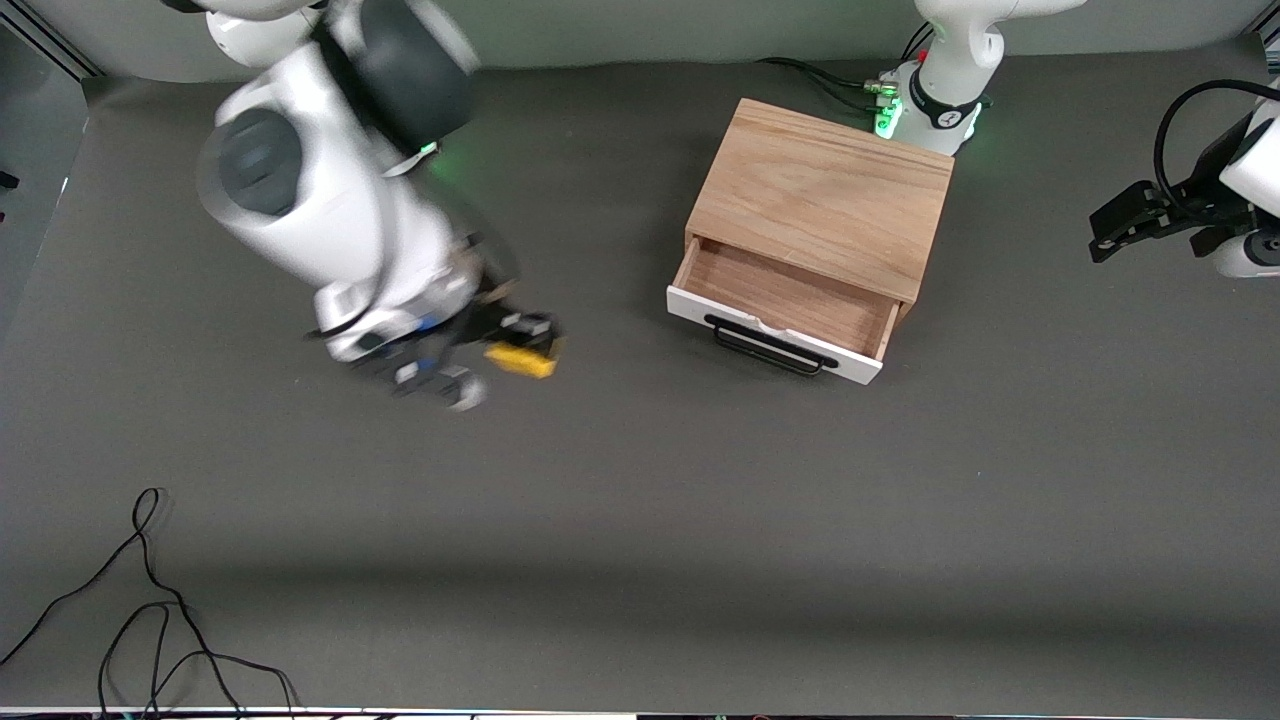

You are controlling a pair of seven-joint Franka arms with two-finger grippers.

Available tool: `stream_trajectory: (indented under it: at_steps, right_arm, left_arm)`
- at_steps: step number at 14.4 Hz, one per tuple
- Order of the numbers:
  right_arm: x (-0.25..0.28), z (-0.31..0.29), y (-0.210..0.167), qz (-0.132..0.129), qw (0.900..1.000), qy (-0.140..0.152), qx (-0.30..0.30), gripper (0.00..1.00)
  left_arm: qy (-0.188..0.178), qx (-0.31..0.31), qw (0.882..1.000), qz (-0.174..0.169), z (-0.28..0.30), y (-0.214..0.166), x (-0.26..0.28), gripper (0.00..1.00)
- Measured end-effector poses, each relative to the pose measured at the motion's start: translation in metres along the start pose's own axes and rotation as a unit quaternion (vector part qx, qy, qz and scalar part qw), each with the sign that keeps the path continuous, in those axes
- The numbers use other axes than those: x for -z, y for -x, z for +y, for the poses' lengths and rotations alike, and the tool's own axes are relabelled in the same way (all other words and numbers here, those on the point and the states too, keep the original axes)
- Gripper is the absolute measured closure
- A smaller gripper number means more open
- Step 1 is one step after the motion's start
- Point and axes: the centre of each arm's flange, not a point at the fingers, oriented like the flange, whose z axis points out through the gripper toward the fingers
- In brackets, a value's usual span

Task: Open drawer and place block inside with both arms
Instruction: 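Lift the yellow cube and carry it over the open drawer, then lower the yellow cube into the drawer and open the right gripper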

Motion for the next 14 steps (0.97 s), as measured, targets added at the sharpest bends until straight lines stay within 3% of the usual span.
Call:
stream_trajectory:
  at_steps: [4, 9, 14]
  right_arm:
    - [-0.047, -0.072, 0.087, 0.008, 1.0, -0.023, -0.011, 0.45]
    - [-0.133, -0.111, 0.156, 0.014, 1.0, 0.015, -0.019, 0.45]
    - [-0.187, -0.115, 0.176, 0.013, 0.998, 0.05, -0.028, 0.45]
  left_arm:
    - [0.0, 0.001, 1.0, 0.0, -0.002, 0.0, 0.0, 0.0]
    - [0.0, 0.002, 1.0, 0.0, -0.002, -0.001, 0.0, 0.0]
    - [0.0, 0.002, 1.0, 0.0, -0.002, -0.001, 0.0, 0.0]
